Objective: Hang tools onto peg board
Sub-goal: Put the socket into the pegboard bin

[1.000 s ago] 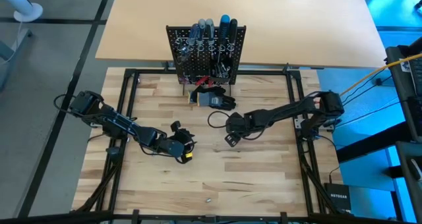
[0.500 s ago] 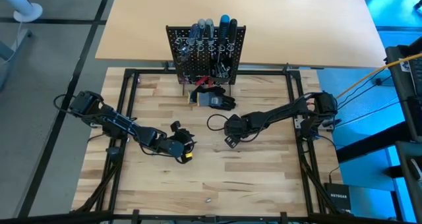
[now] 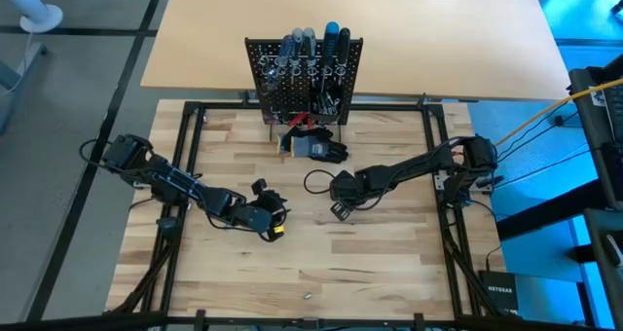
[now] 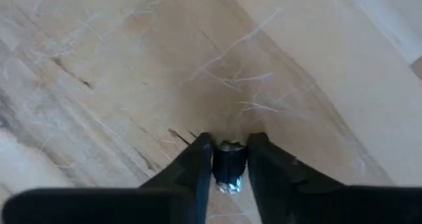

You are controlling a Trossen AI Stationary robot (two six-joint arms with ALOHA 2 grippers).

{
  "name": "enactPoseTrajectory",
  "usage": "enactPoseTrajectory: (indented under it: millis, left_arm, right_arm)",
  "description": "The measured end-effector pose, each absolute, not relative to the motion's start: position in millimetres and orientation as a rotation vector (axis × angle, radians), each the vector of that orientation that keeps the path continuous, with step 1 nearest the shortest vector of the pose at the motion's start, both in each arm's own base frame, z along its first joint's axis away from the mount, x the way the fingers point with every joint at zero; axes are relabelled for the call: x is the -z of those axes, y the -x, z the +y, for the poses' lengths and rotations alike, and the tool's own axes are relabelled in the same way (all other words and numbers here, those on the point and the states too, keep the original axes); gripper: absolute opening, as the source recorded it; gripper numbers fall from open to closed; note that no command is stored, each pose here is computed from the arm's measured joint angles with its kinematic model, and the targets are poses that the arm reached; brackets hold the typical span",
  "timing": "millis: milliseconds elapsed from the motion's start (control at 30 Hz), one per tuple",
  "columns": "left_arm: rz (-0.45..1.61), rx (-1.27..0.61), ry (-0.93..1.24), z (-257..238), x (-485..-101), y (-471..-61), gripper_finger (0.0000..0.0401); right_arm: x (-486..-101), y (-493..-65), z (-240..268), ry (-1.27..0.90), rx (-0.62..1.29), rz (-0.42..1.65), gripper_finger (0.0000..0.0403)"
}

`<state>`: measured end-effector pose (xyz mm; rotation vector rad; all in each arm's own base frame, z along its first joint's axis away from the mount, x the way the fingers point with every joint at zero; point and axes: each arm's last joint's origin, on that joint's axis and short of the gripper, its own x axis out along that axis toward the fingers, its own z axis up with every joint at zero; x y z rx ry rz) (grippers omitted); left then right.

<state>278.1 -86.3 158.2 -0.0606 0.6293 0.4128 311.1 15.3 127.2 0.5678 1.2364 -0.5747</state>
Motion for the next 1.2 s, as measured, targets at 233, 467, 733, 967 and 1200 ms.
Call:
enactPoseTrajectory:
  millis: [233, 467, 733, 967, 1200]
  left_arm:
    - [0.629, -0.413, 0.061, -86.2, -158.3, -278.1, 0.0134]
    - [0.629, -0.413, 0.061, -86.2, -158.3, -278.0, 0.0134]
    - [0.629, -0.413, 0.061, -86.1, -158.2, -278.1, 0.0134]
    - [0.629, -0.413, 0.061, -86.2, -158.3, -278.1, 0.0134]
    - [0.628, -0.414, 0.064, -86.2, -158.3, -278.1, 0.0134]
  right_arm:
    - [-126.9, -310.9, 15.3, -0.550, 0.561, 1.242, 0.0065]
    - [-127.6, -311.7, 15.4, -0.532, 0.547, 1.246, 0.0082]
    - [-168.0, -317.7, 14.1, -0.477, 0.470, 1.146, 0.0073]
    - [-239.0, -319.2, 11.7, -0.421, 0.438, 0.925, 0.0077]
    - [-316.4, -316.8, 5.9, -0.253, 0.504, 0.649, 0.0075]
